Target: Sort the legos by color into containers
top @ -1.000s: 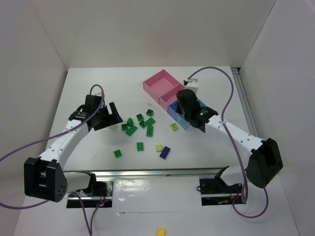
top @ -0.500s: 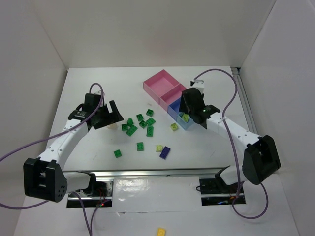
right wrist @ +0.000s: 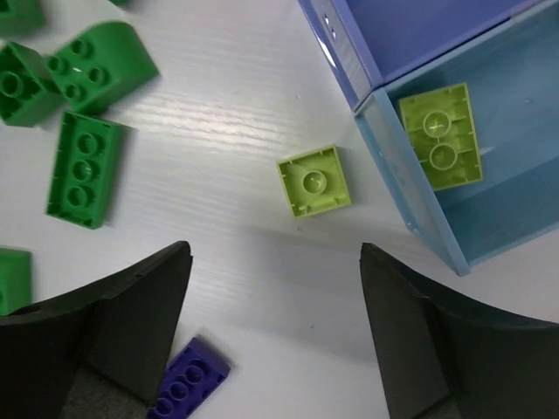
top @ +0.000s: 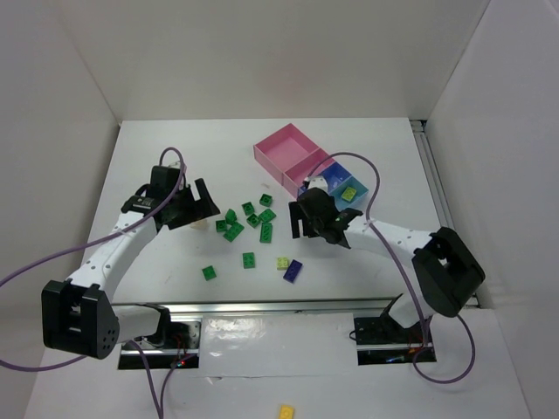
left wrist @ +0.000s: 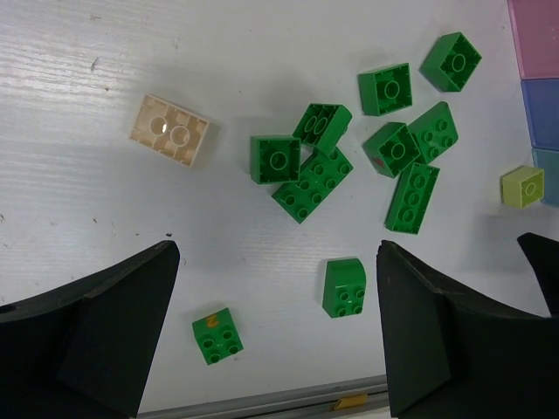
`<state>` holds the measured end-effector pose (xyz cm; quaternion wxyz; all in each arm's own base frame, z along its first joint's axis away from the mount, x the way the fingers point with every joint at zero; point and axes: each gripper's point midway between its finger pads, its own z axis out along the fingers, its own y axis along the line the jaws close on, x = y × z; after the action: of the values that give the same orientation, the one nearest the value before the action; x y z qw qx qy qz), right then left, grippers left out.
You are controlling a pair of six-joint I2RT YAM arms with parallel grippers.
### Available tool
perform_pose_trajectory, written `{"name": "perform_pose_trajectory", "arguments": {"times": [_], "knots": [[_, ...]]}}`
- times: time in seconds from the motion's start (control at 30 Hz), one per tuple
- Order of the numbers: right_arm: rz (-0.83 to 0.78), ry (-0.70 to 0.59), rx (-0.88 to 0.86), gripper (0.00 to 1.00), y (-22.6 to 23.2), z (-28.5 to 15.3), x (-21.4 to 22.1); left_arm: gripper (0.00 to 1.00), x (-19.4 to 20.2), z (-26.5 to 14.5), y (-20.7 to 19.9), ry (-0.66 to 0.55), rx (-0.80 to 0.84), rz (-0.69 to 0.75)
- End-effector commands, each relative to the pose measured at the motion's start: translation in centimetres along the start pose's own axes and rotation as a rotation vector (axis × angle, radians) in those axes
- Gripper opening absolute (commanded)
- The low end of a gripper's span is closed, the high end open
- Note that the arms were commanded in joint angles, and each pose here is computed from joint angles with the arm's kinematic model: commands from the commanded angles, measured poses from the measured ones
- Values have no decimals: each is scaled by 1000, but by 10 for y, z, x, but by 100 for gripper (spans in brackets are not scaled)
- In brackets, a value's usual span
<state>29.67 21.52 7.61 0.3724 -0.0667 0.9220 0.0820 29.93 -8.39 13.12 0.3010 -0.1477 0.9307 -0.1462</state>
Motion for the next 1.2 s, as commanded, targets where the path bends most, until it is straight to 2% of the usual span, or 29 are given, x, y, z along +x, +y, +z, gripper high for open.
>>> {"name": "perform_pose_trajectory", "arguments": {"times": [0.0,0.3,0.5,0.63,0.7,0.73,0.77,0.9,0.93,1.17], "knots": [[9,-27,-34,87,7,7,-8,97,-5,-5,-4,-26,7,-1],[-18,19,17,88,-9,40,-2,97,-4,0,1,-12,-13,15],[-33,13,4,86,-1,51,-11,97,-2,0,2,-4,-18,15],[-39,3,-10,78,5,57,-19,97,-2,0,2,-4,-18,15],[-48,8,-3,71,7,55,-16,97,-2,0,3,-9,-26,15],[-48,6,-3,66,8,54,-19,97,-2,0,3,-9,-26,15],[-51,14,0,56,7,54,-17,97,-2,0,3,-9,-26,15],[-49,-47,-4,35,12,34,-38,97,-6,-2,1,-17,-21,15],[-47,-56,5,33,10,30,-41,97,-5,-2,0,-12,-13,15],[-14,-174,63,33,-6,-13,-78,97,-8,-3,-2,-20,-9,16]]}}
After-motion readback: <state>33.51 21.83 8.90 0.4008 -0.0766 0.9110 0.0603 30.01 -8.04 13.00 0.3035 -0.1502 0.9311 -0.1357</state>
